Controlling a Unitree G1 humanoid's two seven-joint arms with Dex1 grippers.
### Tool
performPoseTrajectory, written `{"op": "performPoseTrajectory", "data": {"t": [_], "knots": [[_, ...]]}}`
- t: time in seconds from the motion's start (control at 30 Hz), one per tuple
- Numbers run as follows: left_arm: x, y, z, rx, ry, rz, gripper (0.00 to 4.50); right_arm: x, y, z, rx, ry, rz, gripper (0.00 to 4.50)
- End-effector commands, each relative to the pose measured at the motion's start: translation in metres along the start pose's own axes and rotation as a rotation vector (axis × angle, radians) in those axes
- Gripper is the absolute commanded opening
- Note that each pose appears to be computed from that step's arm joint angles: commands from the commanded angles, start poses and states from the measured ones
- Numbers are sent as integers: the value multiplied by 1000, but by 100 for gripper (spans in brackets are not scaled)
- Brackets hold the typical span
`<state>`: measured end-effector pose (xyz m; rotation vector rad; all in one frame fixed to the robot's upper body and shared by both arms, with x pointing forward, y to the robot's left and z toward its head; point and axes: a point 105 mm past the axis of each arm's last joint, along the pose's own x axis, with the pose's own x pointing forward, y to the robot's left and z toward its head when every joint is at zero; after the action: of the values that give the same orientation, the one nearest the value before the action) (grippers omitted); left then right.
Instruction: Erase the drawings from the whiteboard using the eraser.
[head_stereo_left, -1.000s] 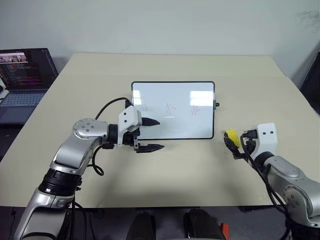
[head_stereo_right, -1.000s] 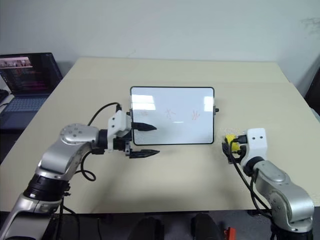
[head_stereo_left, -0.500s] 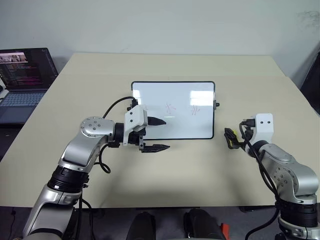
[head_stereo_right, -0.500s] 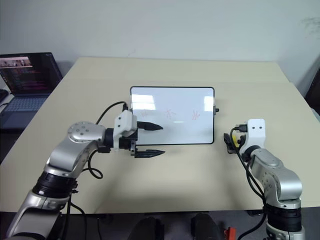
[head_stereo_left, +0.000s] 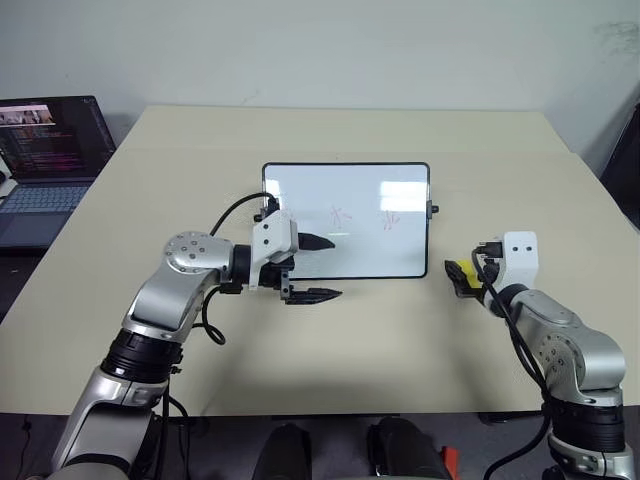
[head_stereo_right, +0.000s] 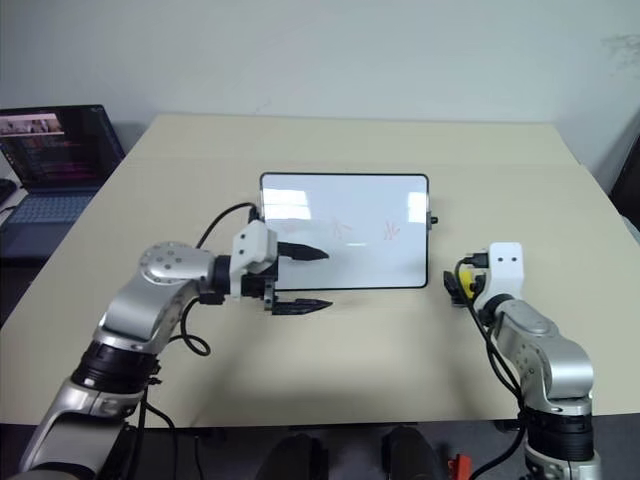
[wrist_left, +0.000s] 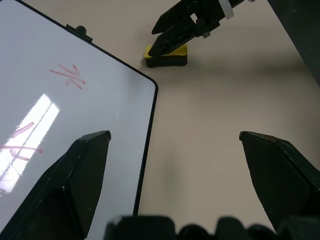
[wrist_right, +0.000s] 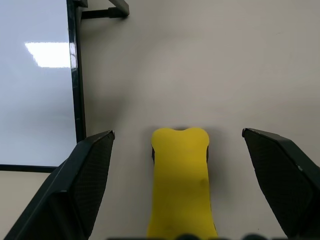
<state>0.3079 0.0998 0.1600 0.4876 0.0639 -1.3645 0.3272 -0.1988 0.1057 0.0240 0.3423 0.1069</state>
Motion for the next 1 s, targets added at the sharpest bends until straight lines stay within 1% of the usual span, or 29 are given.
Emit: {"op": "performPoseTrajectory", "data": {"t": [0.03,0.5,0.6,0.73,0.8,0.83,0.87,1.0], "knots": [[1,2,10,49,-21,-1,450,1,-1,6,-8,-28,-2,447],[2,2,11,51,-22,-3,450,5,-6,1,2,-19,-14,447],[2,2,10,50,-21,-1,450,7,-7,0,6,-18,-21,390],[1,1,9,45,-17,2,450,9,-8,-3,4,-10,-23,243],[1,1,9,42,-16,4,450,10,-8,-3,5,-11,-25,161],[1,0,9,41,-16,5,450,10,-8,-3,5,-11,-26,134],[1,0,9,40,-16,5,450,10,-8,-3,4,-11,-26,127],[1,0,6,15,-19,22,450,10,-6,-3,7,-14,-24,127]]}}
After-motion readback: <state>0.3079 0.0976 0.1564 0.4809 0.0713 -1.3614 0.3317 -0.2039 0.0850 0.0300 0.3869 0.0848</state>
